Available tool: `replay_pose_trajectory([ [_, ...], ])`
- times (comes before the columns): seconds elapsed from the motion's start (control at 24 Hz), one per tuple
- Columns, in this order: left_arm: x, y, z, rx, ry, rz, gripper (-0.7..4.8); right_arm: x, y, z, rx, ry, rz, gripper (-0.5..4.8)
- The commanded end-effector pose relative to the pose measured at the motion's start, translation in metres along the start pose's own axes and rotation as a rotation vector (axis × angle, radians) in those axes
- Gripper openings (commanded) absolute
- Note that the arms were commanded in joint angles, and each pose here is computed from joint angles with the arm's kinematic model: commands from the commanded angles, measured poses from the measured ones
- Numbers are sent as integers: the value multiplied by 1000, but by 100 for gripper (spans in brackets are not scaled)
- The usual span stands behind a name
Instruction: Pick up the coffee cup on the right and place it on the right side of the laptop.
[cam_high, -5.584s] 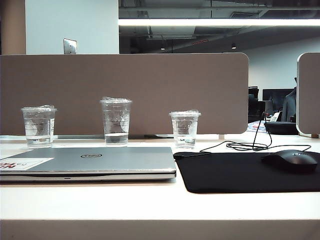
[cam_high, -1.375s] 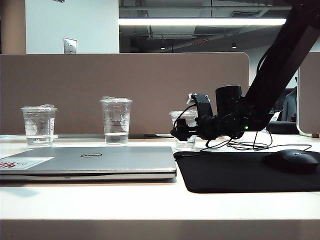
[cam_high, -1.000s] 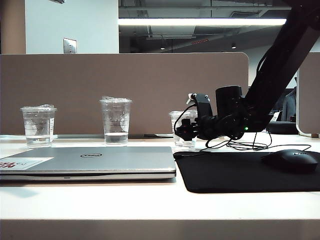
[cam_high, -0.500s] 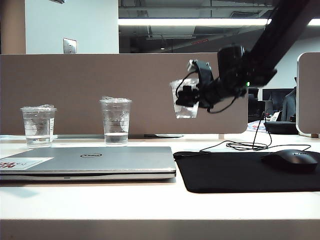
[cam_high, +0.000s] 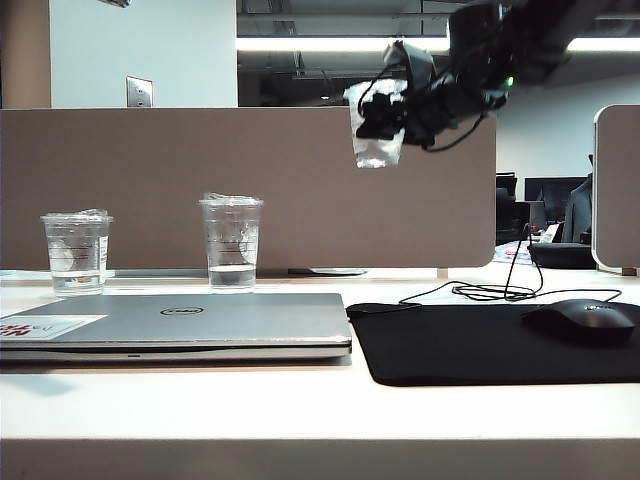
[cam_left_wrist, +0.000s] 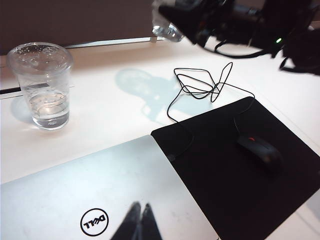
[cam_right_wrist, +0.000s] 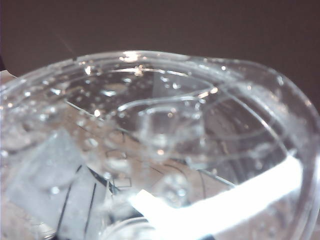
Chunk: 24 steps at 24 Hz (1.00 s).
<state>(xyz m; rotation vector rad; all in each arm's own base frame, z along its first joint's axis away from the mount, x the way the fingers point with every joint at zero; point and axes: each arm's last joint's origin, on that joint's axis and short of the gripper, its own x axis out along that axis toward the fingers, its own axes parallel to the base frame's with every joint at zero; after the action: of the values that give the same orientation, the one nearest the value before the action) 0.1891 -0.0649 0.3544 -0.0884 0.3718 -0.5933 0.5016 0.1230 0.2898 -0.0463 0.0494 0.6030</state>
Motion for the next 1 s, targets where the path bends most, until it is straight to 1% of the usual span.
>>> replay_pose_trajectory([
  [0.04,-1,-1,2,2,-11,-7,-5,-11,2,20,1,1,0,222],
  [0.13,-1,-1,2,2,-11,-7,-5,-18,4,31,6,13,0,224],
  [0.29,-1,-1,2,2,-11,-7,-5,-28,-2,41,5,10,-22,224],
  [0.5,-1,-1,2,2,-12,-6,-5,-37,0,43,2,3,-34,224],
  [0.75,-1,-1,2,1,-11,-6,-5,-57,8,25,0,-1,-71,224],
  [0.83,-1,-1,2,2,-11,-6,-5,-75,17,9,5,11,-70,224],
  [1.0,-1,-1,2,2,-11,-7,-5,-94,26,-8,22,-3,-71,224],
])
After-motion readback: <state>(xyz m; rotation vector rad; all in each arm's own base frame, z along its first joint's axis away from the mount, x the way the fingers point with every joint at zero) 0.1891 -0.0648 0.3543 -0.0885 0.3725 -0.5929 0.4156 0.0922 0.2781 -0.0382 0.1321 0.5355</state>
